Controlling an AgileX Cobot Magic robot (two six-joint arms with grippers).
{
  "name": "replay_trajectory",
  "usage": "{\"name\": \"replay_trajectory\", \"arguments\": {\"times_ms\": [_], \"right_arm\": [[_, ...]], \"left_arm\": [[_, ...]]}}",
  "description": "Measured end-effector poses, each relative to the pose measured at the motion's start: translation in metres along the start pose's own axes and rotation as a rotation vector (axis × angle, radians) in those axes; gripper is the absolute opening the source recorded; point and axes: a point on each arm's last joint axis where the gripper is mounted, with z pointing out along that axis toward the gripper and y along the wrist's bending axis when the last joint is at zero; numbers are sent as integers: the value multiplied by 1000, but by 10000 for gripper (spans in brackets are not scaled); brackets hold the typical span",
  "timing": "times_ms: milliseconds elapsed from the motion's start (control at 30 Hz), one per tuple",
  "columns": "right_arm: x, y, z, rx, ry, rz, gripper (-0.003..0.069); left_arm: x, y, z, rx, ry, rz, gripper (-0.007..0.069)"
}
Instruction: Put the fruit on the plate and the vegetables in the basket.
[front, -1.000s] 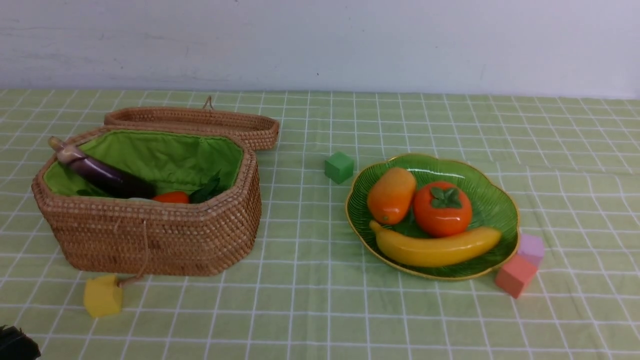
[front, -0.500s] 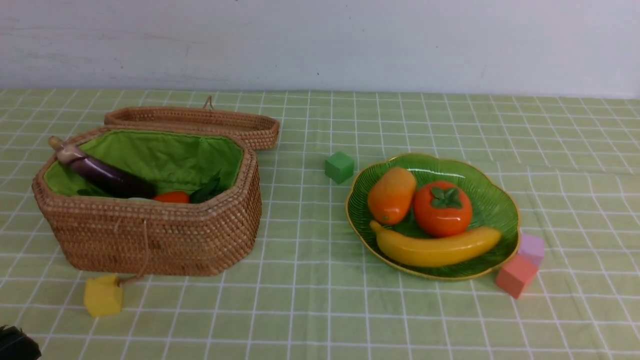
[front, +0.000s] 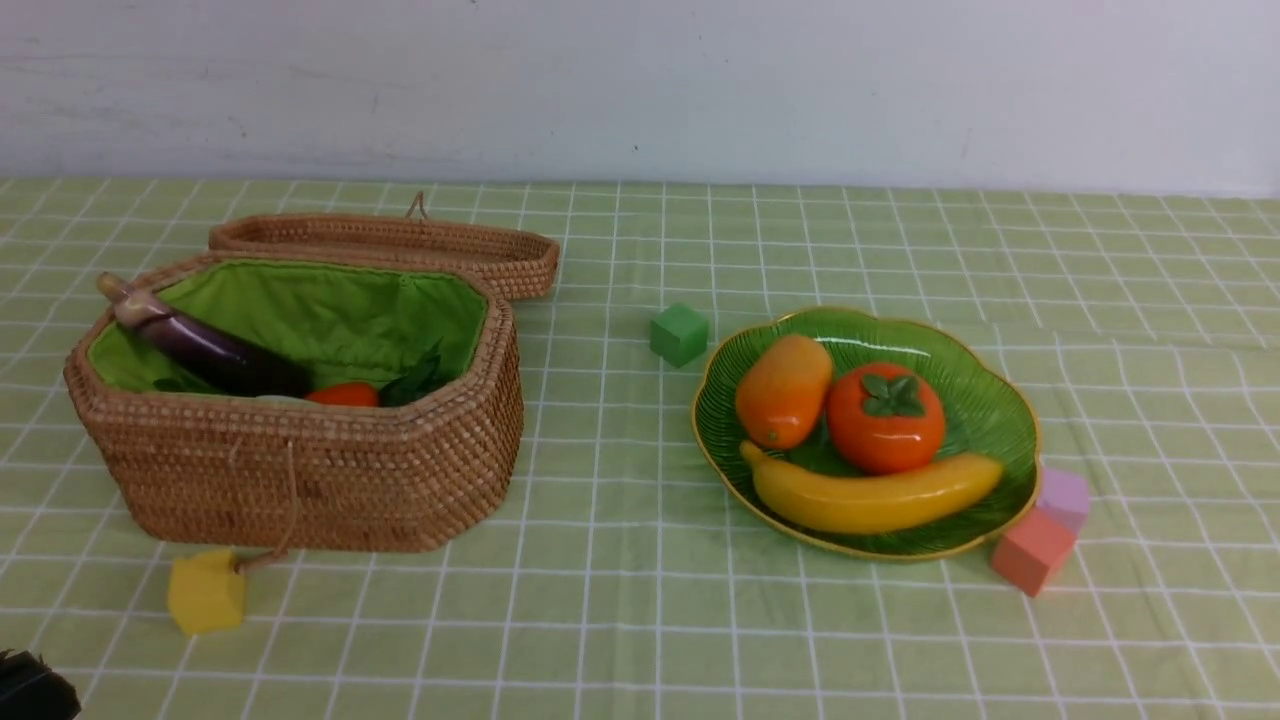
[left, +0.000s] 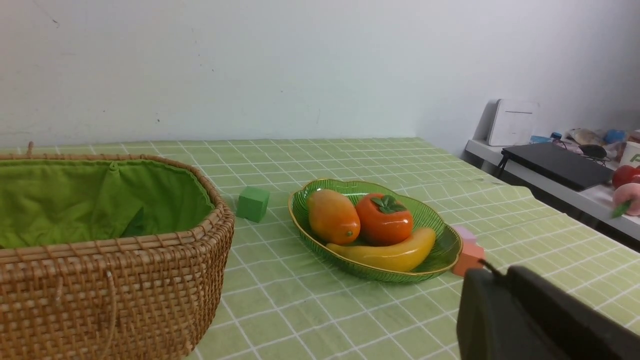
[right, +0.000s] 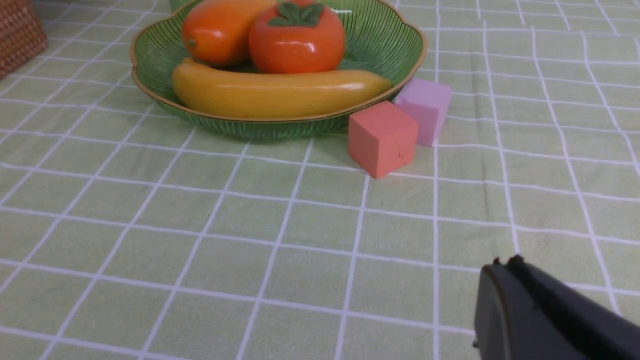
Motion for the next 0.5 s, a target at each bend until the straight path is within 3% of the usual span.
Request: {"name": "replay_trajectory", "arguments": {"times_ms": [400,500], "right_arm": [[0,0,0,0,0,0,-1],[0,0,0,1,0,-1,1]], "left_arm": [[0,1,0,-8,-5,34,29],[1,2,-1,-75,-2,51,26]]}}
